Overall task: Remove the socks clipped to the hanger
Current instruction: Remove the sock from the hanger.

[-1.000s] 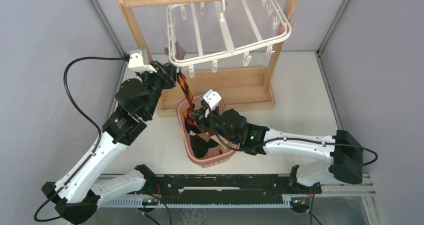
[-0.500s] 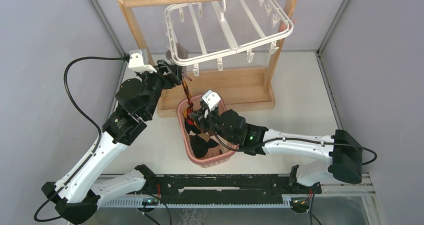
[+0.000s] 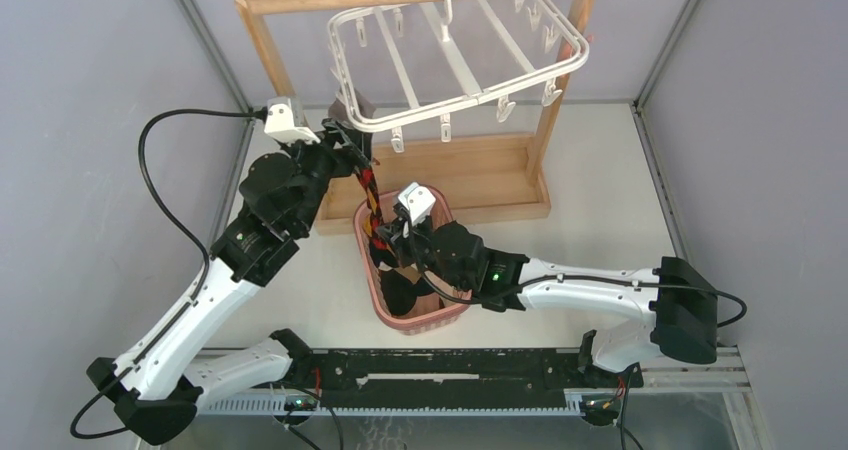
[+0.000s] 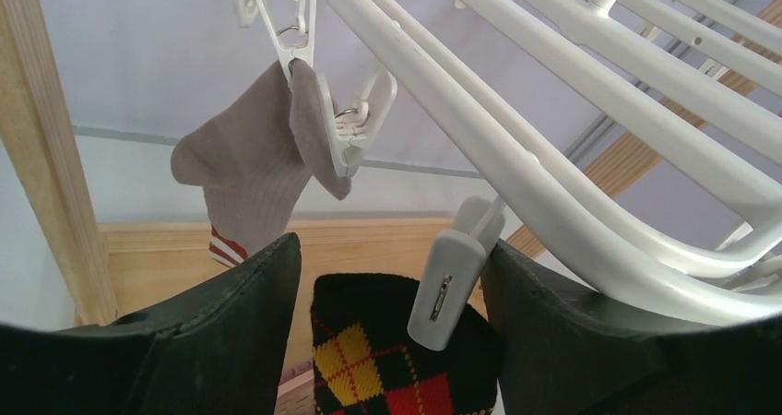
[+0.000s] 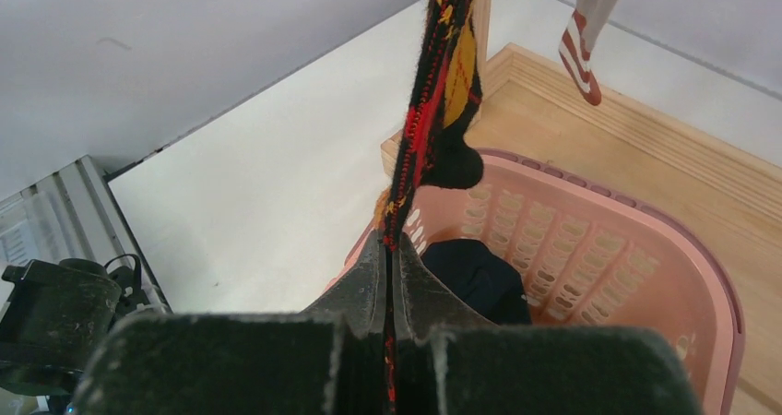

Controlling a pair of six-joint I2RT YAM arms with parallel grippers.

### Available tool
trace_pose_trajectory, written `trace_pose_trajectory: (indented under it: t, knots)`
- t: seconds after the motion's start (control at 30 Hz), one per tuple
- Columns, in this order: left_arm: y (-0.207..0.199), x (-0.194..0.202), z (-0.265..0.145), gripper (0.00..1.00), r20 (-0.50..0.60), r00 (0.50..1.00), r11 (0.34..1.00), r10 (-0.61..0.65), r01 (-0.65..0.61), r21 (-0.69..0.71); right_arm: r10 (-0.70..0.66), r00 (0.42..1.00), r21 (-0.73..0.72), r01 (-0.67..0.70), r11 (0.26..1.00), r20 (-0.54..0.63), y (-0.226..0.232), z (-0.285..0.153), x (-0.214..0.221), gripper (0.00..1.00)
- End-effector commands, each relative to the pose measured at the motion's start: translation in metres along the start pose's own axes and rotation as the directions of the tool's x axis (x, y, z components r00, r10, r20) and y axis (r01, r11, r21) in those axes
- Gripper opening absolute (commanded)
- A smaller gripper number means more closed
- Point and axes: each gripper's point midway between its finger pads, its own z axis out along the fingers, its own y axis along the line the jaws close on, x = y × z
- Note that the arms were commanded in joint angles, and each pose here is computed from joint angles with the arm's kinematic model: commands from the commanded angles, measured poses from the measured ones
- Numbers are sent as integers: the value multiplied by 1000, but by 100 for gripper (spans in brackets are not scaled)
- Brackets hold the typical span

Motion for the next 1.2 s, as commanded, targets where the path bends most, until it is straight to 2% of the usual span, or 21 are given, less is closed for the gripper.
trace_pose_trajectory:
  t: [0.0, 0.47, 0.9, 1.17]
  knots:
    - [-5, -16, -2, 74, 37, 998, 999, -52, 51, 15, 4, 999, 8, -5, 1000, 46, 5, 2, -22, 0]
    - [3, -34, -40, 79, 10, 999, 998, -51, 50, 25, -19, 997, 39, 16, 999, 75, -7, 0, -33, 0]
    - [-10, -31, -27, 72, -30, 998, 997, -61, 62, 38, -36, 997, 48, 32, 998, 72, -9, 7, -41, 0]
    - [-10, -39, -21, 69, 5, 997, 996, -83, 83, 20, -31, 997, 40, 29, 999, 71, -5, 10, -42, 0]
